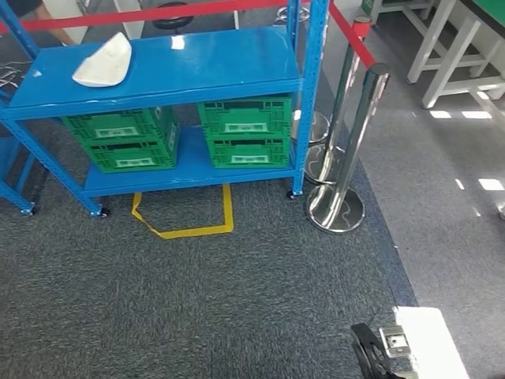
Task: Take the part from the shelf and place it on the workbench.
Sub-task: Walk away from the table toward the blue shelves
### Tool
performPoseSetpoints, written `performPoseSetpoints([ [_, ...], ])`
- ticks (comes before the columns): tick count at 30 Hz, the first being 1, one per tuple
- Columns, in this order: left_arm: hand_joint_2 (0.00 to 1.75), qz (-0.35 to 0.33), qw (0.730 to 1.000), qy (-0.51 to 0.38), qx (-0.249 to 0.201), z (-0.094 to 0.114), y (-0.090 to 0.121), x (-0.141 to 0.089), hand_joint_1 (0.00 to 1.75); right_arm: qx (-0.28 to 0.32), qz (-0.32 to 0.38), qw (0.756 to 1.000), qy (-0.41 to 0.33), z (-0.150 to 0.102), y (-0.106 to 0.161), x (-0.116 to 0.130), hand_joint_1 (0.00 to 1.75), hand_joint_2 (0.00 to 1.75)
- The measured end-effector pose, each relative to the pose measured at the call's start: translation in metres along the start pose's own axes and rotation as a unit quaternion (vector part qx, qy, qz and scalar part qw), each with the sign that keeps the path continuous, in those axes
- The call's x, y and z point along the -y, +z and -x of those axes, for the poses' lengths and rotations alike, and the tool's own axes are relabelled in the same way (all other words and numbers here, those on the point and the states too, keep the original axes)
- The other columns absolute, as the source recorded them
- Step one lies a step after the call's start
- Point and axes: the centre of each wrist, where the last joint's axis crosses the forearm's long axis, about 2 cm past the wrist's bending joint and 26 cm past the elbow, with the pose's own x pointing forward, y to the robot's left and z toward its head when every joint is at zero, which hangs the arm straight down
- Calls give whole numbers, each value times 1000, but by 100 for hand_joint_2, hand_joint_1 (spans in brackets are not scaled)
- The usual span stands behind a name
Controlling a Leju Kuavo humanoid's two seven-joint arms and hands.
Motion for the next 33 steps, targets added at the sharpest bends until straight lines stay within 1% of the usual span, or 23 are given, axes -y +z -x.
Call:
performPoseSetpoints([
  [12,0,-4,1000,-2,0,0,0,-2,0,4,2,1000,-6,-1,0,0,0,0],
  [22,0,-4,1000,-1,-8,3,0,2,0,2,-1,1000,-6,2,0,0,0,0],
  [25,0,-9,1000,0,-7,1,0,-2,0,1,-4,1000,-6,2,0,-1,0,0],
  [33,0,-8,1000,2,-7,-1,0,-1,0,2,-3,1000,-4,3,0,0,0,0],
])
